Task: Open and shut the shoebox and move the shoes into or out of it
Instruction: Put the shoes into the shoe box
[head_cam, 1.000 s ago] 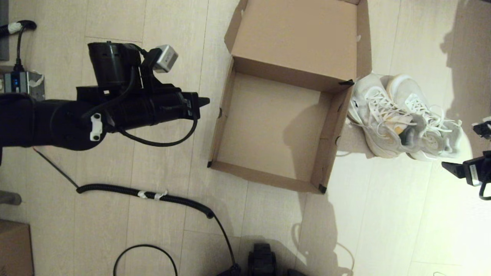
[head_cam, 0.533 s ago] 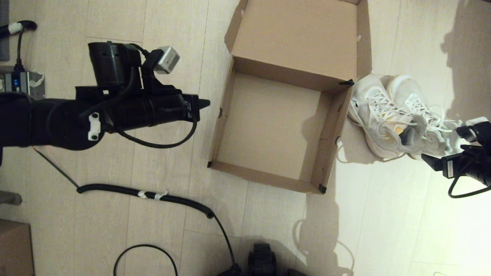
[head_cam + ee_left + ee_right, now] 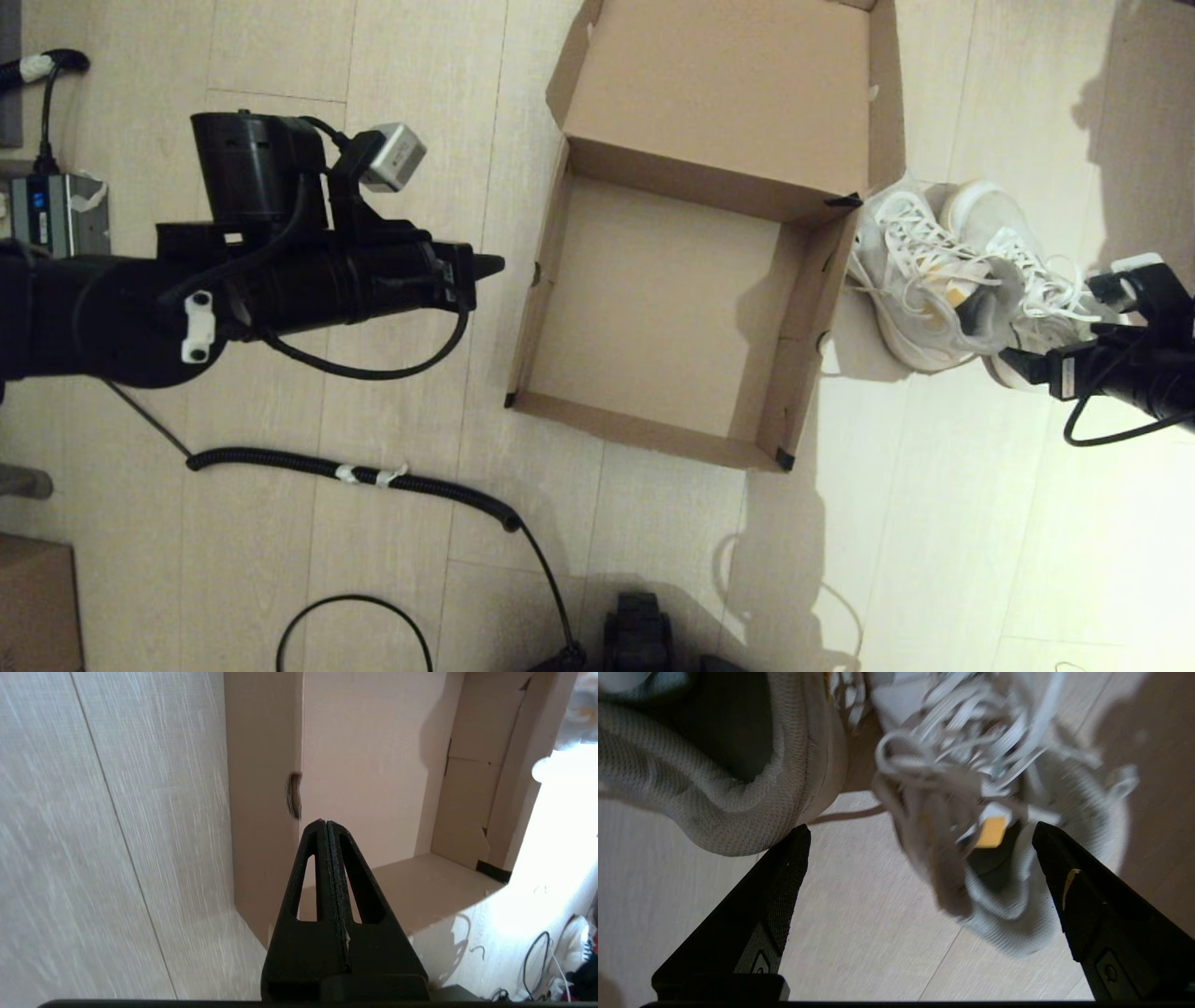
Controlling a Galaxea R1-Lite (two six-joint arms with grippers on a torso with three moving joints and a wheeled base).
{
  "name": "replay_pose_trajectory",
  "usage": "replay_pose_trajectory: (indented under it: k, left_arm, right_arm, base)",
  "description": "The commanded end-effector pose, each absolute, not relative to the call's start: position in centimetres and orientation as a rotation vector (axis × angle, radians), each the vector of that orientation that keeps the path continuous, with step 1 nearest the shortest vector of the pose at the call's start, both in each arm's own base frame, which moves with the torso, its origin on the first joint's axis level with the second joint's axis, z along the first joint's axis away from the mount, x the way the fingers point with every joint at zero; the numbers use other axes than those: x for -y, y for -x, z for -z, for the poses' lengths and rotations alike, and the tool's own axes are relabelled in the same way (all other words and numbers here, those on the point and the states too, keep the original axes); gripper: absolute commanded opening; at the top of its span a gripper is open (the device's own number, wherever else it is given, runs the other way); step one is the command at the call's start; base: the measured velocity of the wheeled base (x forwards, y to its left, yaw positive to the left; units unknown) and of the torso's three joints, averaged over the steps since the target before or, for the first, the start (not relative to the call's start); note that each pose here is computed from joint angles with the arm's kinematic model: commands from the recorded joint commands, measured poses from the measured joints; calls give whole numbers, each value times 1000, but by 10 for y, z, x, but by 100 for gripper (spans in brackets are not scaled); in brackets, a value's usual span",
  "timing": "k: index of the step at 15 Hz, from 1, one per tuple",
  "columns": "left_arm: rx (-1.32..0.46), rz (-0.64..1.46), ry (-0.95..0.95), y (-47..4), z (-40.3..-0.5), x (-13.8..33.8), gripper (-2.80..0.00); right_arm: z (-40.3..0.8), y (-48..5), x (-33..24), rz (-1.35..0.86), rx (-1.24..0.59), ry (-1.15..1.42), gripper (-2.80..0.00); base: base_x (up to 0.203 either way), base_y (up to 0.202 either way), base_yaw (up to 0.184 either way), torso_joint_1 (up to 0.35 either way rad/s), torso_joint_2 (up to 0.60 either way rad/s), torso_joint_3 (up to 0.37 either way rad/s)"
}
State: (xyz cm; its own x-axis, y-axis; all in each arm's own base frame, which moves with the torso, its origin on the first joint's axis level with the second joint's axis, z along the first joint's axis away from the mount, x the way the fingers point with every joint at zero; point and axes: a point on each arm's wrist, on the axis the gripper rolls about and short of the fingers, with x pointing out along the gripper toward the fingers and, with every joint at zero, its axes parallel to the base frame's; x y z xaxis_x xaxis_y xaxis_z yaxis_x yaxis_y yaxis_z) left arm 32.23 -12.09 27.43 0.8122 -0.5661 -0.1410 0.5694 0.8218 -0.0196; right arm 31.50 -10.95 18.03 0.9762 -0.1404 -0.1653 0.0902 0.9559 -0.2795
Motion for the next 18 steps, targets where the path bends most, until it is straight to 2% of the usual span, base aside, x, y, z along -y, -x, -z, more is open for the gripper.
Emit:
replay_pose_trajectory:
  k: [1,5,6,9,13,18]
  left_arm:
    - [-132,606,-23,-313,-279,117,-280]
    - [-133,609,-25,-313,-278,118,-280]
    - [-132,611,-25,-312,-278,119,-280]
    - [-132,616,-26,-312,-279,120,-280]
    - [-127,616,-26,-316,-279,121,-280]
    - [-126,616,-26,-314,-280,120,-280]
  right_arm:
    - [-195,-317,109,123,-139,290,0]
    - [-258,-285,99,124,-180,220,0]
    - [-263,-283,99,131,-181,174,0]
    - [-271,-280,98,139,-167,179,0]
    - [-252,-284,98,124,-237,154,0]
    - [-252,-293,85,86,-224,52,0]
  base:
    - [0,0,0,0,0,0]
    - [0,0,0,0,0,0]
    - [0,0,0,0,0,0]
    - [0,0,0,0,0,0]
    - [0,0,0,0,0,0]
    - [0,0,0,0,0,0]
